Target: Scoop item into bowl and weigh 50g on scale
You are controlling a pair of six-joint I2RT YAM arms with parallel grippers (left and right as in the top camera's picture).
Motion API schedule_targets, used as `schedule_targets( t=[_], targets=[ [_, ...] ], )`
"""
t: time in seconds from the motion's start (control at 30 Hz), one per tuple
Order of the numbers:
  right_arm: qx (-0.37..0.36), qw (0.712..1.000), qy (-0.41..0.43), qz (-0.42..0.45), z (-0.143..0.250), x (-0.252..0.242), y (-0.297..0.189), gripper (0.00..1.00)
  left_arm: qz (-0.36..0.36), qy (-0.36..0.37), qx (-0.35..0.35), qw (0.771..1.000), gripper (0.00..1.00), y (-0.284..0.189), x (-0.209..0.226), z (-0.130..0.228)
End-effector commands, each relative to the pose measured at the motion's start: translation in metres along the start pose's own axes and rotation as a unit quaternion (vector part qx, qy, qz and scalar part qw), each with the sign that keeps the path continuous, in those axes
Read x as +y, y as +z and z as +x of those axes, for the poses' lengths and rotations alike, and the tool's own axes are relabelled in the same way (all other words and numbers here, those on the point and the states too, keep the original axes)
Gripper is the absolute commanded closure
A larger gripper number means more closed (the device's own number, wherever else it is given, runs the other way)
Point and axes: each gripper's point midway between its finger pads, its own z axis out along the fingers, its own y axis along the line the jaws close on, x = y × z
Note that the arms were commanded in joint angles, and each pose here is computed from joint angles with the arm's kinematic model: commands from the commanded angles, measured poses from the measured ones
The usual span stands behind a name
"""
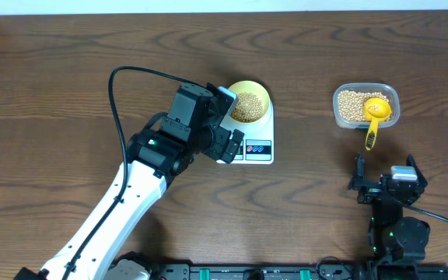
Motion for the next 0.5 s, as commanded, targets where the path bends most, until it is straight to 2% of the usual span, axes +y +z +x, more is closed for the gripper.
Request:
schedule_targets(
  t=[0.0,0.3,0.47],
  targets=[
    [0.001,1.000,0.007,0.008,0.0012,-0.0027,-0.0002,0.01,-0.007,0.004,-0.002,1.000,0.02,-0.0010,0.0035,-0.0016],
    [0.001,0.999,0.040,-0.003,0.0014,0.0009,-0.0002,0.01,-0.007,0.004,-0.002,1.000,0.02,-0.0010,0.0035,-0.0016],
    [0.001,1.000,0.030,-0.003,0.0015,0.0008,-0.0002,0.01,-0.007,0.004,-0.002,1.000,0.02,-0.0010,0.0035,-0.0016]
  ],
)
